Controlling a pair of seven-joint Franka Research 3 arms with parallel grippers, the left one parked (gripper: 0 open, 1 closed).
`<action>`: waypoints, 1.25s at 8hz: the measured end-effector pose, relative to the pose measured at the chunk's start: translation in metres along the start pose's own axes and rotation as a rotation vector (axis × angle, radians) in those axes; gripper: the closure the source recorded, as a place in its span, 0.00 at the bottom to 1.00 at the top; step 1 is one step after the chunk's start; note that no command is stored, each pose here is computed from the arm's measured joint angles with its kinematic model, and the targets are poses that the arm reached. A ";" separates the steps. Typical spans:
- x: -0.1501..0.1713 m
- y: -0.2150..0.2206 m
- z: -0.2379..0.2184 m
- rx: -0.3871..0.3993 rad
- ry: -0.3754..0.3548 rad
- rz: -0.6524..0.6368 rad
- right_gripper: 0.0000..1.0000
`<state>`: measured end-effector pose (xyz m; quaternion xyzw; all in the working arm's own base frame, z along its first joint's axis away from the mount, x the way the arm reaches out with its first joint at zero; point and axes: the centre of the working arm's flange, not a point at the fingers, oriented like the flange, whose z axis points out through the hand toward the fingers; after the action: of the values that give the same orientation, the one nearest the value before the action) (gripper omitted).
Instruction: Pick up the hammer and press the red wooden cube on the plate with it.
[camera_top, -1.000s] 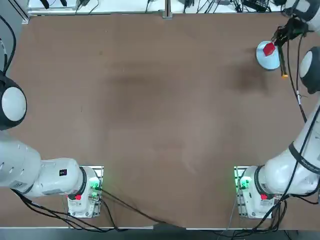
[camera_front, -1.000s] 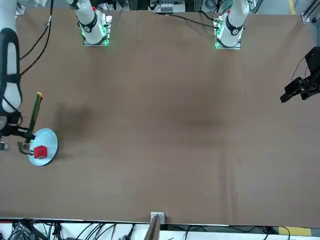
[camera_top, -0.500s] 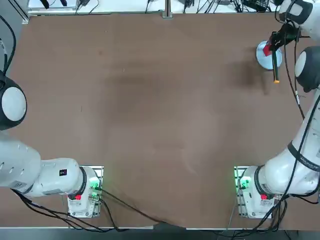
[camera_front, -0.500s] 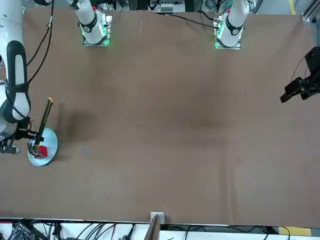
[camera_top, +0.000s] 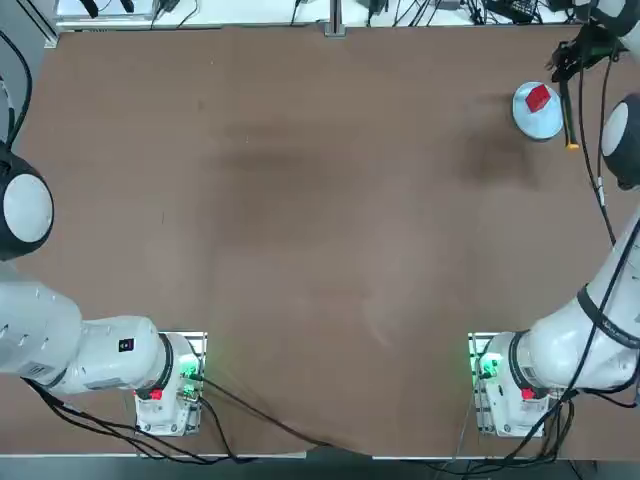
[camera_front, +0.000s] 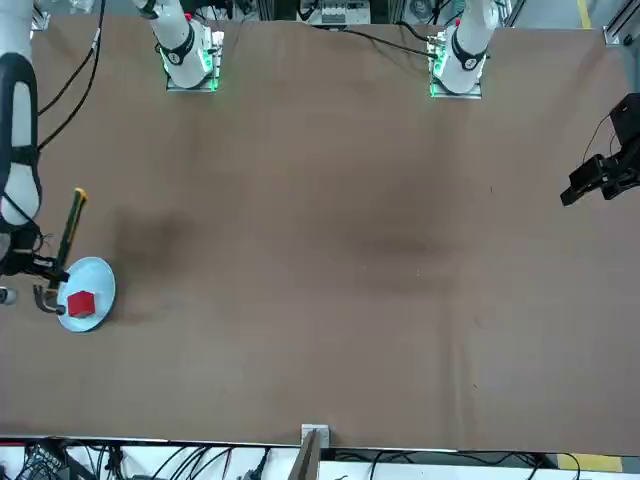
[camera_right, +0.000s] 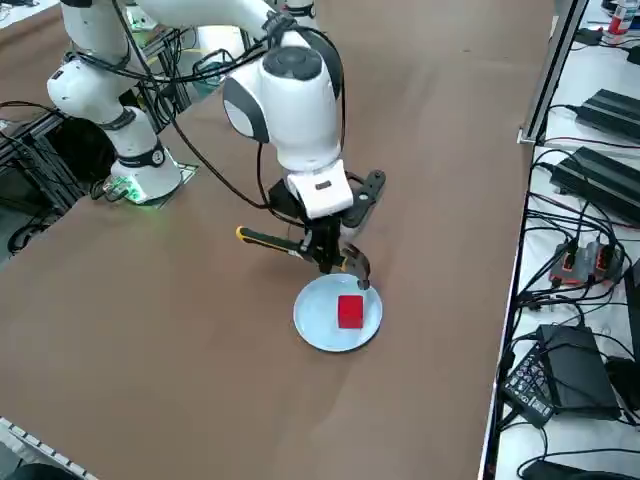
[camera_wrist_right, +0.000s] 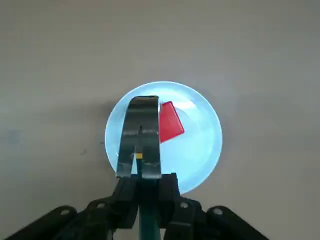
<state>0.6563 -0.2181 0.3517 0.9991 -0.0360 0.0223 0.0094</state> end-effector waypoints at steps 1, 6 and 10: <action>-0.003 0.002 0.008 0.001 -0.018 0.003 0.79; -0.007 -0.006 0.072 0.039 -0.066 0.033 0.79; 0.005 -0.081 -0.015 0.094 -0.025 -0.046 0.79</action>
<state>0.6667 -0.1374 0.3655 0.9992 -0.0120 0.0113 -0.0377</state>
